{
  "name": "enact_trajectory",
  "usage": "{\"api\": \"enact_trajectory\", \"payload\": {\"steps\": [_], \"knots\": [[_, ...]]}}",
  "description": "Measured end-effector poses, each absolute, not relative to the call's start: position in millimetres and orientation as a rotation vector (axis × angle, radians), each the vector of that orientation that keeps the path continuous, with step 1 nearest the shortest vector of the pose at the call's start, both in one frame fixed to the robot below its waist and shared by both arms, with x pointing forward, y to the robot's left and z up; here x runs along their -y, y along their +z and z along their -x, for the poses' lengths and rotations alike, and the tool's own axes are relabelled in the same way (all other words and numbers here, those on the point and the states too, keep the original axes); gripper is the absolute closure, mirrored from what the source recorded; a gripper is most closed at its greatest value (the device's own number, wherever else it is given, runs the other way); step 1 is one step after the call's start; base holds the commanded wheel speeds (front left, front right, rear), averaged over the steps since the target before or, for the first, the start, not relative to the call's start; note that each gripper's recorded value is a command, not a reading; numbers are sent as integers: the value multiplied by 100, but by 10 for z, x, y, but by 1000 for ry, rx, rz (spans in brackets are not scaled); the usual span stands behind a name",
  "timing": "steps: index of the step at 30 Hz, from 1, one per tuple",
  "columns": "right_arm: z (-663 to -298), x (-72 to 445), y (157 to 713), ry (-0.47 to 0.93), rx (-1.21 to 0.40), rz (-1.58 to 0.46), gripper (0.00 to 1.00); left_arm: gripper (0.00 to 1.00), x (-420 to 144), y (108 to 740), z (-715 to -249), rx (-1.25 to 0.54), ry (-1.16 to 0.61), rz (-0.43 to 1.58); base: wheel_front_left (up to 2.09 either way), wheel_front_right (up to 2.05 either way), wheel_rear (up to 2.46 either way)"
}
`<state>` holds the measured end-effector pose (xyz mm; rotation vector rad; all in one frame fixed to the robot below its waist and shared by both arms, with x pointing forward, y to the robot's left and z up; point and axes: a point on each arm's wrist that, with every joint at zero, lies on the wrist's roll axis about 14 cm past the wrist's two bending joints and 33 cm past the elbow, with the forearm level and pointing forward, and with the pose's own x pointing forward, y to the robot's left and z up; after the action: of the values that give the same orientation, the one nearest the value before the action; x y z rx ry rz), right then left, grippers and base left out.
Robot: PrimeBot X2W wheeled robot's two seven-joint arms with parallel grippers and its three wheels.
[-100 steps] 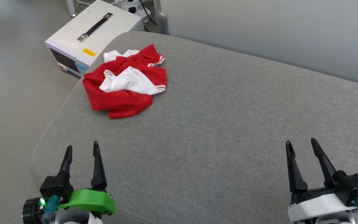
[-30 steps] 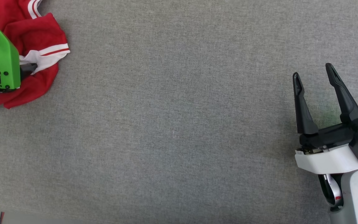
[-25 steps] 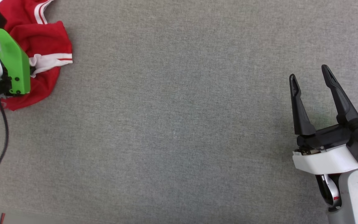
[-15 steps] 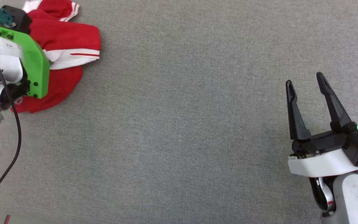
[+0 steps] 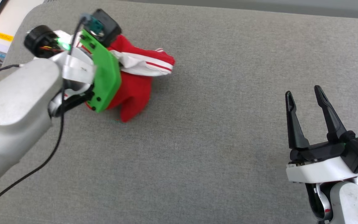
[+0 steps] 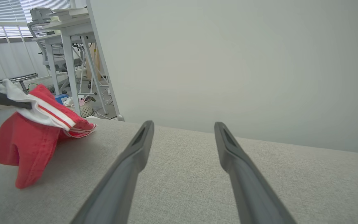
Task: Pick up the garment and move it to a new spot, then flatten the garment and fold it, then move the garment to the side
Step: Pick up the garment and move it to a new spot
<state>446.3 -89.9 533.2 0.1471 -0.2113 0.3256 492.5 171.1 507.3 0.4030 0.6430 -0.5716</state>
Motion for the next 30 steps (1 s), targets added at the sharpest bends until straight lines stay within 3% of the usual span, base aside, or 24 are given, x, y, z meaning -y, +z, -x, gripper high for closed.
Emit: {"api": "enact_trajectory", "payload": {"steps": [15,21,30], "knots": [[-4346,1595,5378,127,220,-142,0,100,615,5103,-4599,-447,-1147,-415,0,0,0],[-4342,1905,5301,39,202,-126,0,100,1135,4749,-4335,-484,-1278,-416,0,0,0],[-4379,2083,5111,-12,153,-111,0,100,1421,4016,-3679,-676,-1410,-333,0,0,0]]}}
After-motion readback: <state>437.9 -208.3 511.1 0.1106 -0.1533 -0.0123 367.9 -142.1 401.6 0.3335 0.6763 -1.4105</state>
